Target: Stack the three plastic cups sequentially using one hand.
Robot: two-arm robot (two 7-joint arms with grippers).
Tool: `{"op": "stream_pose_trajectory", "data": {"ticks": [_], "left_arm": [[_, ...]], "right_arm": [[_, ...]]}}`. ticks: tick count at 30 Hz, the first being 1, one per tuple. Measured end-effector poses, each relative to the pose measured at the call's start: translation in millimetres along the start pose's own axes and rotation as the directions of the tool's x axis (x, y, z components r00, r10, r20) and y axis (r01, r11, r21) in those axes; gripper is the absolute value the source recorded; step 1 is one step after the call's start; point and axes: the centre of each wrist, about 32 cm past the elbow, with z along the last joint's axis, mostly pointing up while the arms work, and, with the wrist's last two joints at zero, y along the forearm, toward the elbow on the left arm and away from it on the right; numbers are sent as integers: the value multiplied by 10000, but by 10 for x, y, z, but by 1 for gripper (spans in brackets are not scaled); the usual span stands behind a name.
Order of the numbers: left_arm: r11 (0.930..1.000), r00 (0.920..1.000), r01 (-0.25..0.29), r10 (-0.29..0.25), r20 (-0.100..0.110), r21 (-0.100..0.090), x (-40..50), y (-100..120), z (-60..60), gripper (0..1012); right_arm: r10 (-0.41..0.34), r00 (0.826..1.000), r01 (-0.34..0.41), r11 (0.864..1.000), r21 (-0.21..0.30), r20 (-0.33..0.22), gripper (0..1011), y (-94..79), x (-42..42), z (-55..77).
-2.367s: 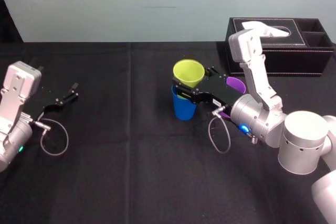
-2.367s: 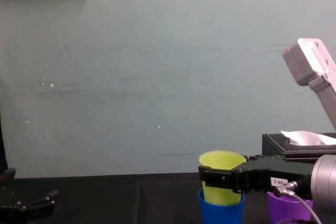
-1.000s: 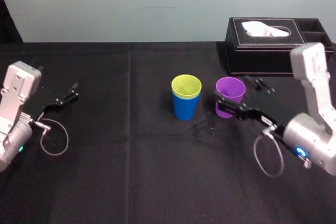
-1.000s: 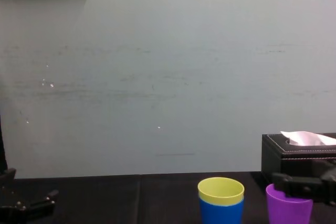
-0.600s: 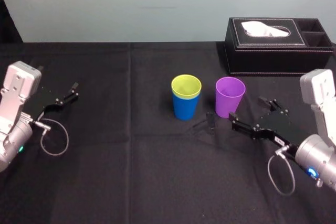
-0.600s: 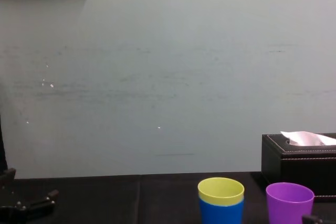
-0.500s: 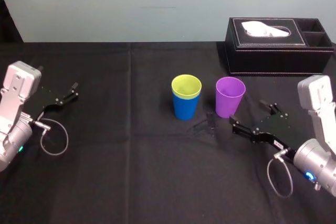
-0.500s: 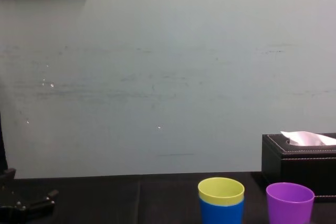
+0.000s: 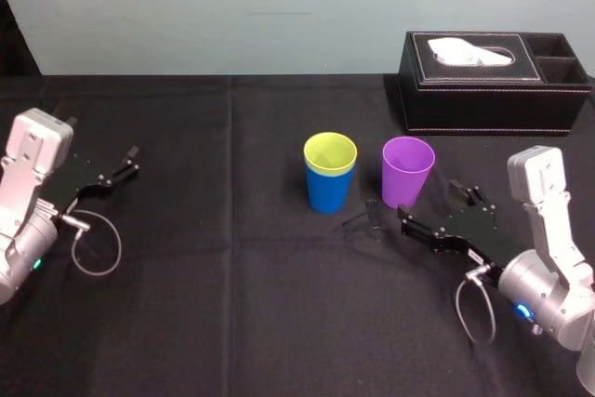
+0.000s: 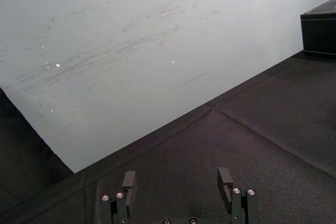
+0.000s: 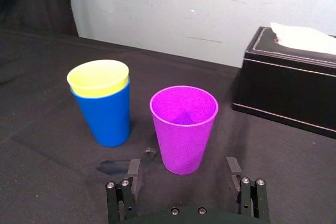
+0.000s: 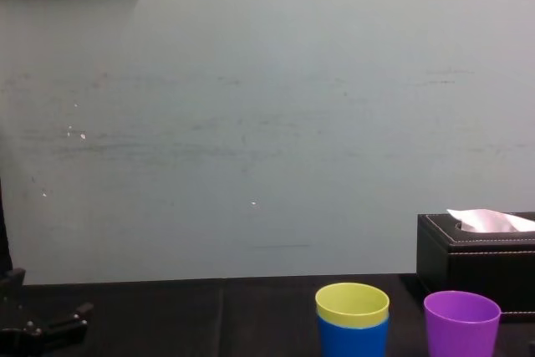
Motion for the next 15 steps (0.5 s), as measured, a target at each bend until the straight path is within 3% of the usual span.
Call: {"op": "stream_pose_trajectory", "data": {"ticks": [15], "left_arm": [[10000, 10000, 0, 0, 0, 0, 0, 0, 0, 1011]], "right_arm": [[231, 9997, -227, 9992, 325, -129, 1003, 241, 11, -112]]}}
